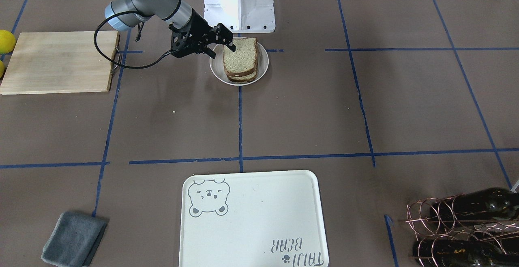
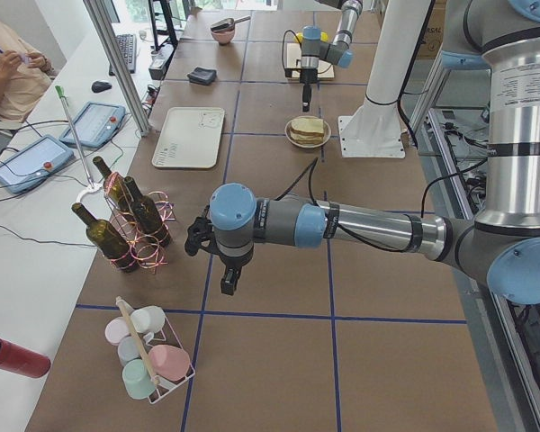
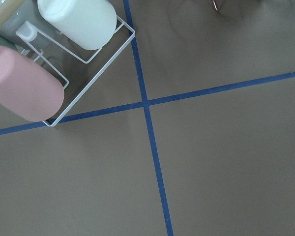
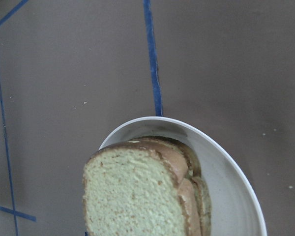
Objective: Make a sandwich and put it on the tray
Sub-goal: 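Open and withdraw the right gripper while the left arm reaches toward the plate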
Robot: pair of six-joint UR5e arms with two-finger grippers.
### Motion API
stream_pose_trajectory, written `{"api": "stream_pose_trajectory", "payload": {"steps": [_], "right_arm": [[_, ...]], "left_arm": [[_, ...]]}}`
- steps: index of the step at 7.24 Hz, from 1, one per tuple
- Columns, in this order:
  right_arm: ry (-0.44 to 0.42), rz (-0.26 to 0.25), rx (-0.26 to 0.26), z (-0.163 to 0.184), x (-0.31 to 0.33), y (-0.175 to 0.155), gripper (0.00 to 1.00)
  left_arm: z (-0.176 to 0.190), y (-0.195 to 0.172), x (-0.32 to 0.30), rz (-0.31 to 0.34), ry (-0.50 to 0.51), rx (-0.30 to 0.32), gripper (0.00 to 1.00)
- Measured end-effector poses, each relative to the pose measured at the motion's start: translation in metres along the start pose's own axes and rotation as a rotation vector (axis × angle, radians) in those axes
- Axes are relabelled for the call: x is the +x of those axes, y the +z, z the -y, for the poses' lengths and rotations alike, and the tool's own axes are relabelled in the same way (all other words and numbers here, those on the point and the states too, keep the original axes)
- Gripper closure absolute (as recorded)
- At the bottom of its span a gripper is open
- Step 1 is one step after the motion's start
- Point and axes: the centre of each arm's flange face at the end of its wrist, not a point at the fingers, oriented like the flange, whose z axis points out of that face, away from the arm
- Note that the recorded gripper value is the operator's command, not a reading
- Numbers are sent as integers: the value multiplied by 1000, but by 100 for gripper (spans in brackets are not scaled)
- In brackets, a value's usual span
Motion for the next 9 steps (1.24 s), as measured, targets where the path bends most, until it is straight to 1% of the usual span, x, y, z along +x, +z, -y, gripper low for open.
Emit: {"api": "stream_pose_trajectory", "payload": {"steps": [1, 2, 3, 4, 5, 6, 7, 8, 9], "right_arm": [[7, -9, 15, 4, 17, -27, 0], [20, -32, 33, 10, 42, -61, 0], [46, -70, 47, 25, 71, -94, 0], [86, -109, 48, 48, 100, -130, 0], [137, -129, 36, 76, 124, -170, 0], [179, -134, 27, 96, 141, -206, 0], [196, -139, 23, 106, 154, -227, 0], [199, -146, 23, 111, 163, -234, 0], [199, -153, 25, 114, 169, -236, 0]], "left_arm": [[4, 15, 17, -63, 22, -24, 0], [9, 33, 35, -106, 51, -53, 0], [13, 50, 57, -147, 71, -75, 0], [18, 69, 86, -182, 72, -91, 0], [21, 87, 121, -212, 62, -92, 0], [20, 107, 165, -256, 63, -90, 0], [13, 129, 212, -301, 42, -91, 0], [7, 149, 258, -334, -12, -88, 0], [1, 169, 307, -360, -81, -92, 4]]}}
